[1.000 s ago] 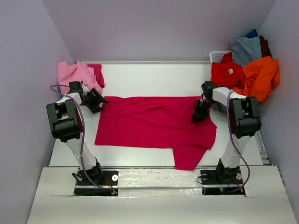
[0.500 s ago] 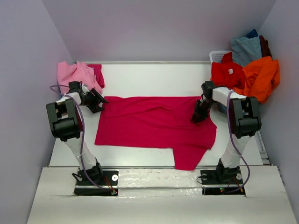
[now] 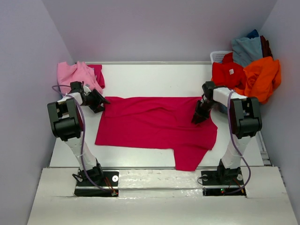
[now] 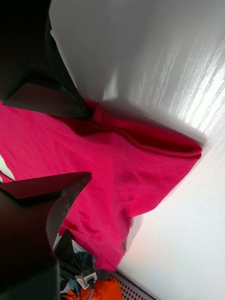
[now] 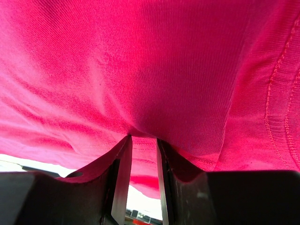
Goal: Fold and stack the t-shirts
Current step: Fold the tshirt
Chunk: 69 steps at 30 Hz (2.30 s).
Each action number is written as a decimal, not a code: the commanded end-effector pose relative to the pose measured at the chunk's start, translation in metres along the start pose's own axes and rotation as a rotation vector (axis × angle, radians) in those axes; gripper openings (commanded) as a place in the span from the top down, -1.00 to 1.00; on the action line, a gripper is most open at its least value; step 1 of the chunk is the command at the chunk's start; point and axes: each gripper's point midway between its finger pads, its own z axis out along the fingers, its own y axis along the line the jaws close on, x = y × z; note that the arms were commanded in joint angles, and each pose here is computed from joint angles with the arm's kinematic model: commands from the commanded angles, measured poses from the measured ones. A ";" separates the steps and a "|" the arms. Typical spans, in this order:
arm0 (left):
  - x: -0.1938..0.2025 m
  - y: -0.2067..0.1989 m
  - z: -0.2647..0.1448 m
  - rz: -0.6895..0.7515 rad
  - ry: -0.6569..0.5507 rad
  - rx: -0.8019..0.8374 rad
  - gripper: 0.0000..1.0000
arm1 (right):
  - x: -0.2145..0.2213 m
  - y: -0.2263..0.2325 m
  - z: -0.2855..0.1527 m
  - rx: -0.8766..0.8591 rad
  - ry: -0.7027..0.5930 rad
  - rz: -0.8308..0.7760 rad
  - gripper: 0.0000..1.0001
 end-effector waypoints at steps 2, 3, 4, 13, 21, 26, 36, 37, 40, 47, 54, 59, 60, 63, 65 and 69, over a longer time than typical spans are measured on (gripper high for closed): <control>0.000 -0.007 0.005 0.042 0.016 0.019 -0.17 | 0.009 -0.037 0.030 0.152 0.046 -0.020 0.33; -0.001 -0.008 0.005 0.044 0.015 0.022 -0.13 | 0.008 -0.037 0.030 0.151 0.045 -0.020 0.33; -0.001 -0.008 0.004 0.044 0.013 0.019 -0.04 | 0.009 -0.037 0.030 0.152 0.049 -0.021 0.33; -0.002 -0.008 0.000 0.050 -0.001 0.005 0.36 | 0.009 -0.038 0.031 0.154 0.048 -0.020 0.33; -0.007 -0.007 -0.011 0.068 -0.036 -0.048 0.40 | 0.010 -0.038 0.030 0.154 0.048 -0.021 0.33; -0.015 -0.010 -0.026 0.097 -0.093 -0.095 0.40 | 0.010 -0.038 0.031 0.154 0.050 -0.022 0.33; -0.014 -0.016 -0.032 0.110 -0.099 -0.074 0.40 | 0.011 -0.039 0.031 0.155 0.053 -0.022 0.34; -0.013 -0.017 -0.031 0.110 -0.096 -0.069 0.39 | 0.011 -0.039 0.031 0.154 0.052 -0.022 0.34; -0.012 -0.014 -0.026 0.102 -0.083 -0.065 0.40 | 0.011 -0.038 0.031 0.154 0.050 -0.022 0.34; -0.010 -0.005 -0.021 0.091 -0.076 -0.093 0.40 | 0.011 -0.038 0.030 0.155 0.050 -0.022 0.34; -0.013 0.003 -0.021 0.087 -0.086 -0.134 0.38 | 0.010 -0.038 0.030 0.155 0.050 -0.022 0.34; -0.012 0.006 -0.019 0.081 -0.079 -0.142 0.36 | 0.011 -0.039 0.030 0.156 0.052 -0.022 0.34; -0.011 0.007 -0.018 0.081 -0.077 -0.143 0.36 | 0.011 -0.039 0.030 0.156 0.052 -0.022 0.34; -0.010 0.010 -0.015 0.077 -0.070 -0.147 0.35 | 0.012 -0.039 0.031 0.157 0.054 -0.021 0.34; -0.009 0.010 -0.014 0.075 -0.066 -0.142 0.34 | 0.011 -0.039 0.030 0.155 0.050 -0.022 0.34; -0.006 0.013 -0.008 0.064 -0.045 -0.138 0.35 | 0.012 -0.039 0.031 0.156 0.052 -0.022 0.34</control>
